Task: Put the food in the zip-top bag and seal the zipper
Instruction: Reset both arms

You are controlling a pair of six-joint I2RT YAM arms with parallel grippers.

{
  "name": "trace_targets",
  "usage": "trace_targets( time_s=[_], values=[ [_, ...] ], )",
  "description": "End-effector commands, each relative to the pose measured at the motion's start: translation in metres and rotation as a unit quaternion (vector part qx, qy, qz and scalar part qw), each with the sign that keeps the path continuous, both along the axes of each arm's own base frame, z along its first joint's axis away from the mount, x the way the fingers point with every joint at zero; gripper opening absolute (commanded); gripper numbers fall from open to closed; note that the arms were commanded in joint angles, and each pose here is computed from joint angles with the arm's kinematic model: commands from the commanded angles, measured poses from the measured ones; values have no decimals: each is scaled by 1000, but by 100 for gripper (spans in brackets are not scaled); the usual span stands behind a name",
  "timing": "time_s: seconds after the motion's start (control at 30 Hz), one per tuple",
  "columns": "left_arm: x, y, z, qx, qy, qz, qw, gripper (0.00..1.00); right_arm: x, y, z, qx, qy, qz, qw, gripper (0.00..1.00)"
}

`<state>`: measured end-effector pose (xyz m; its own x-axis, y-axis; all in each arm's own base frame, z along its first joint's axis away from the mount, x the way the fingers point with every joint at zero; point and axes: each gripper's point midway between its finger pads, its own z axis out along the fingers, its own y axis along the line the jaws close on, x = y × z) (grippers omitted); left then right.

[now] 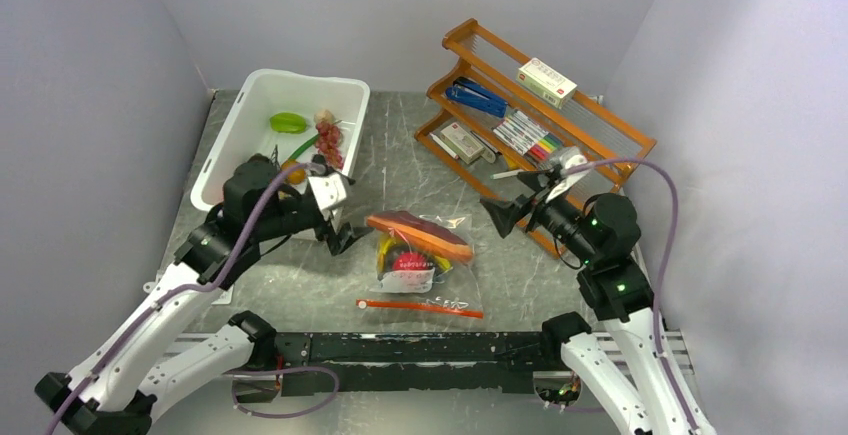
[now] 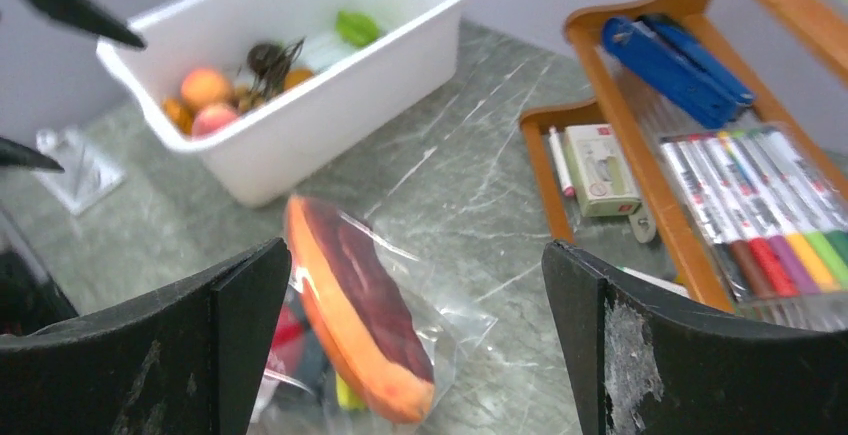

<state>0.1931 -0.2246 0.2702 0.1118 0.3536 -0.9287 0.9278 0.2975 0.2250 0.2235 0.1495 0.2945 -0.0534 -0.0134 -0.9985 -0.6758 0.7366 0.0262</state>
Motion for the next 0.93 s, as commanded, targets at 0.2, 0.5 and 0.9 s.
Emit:
trace_targets(
  time_s=[0.2,0.5,0.9],
  values=[
    [54,55,71,-144,72,320,934,99,23,-48,26,132,133,-213,959,100],
    [58,80,48,-203,116,416,879,99,34,-76,14,113,166,-308,930,100],
    [56,91,43,-217,129,444,860,99,30,-82,-1,123,182,-327,919,100]
  ],
)
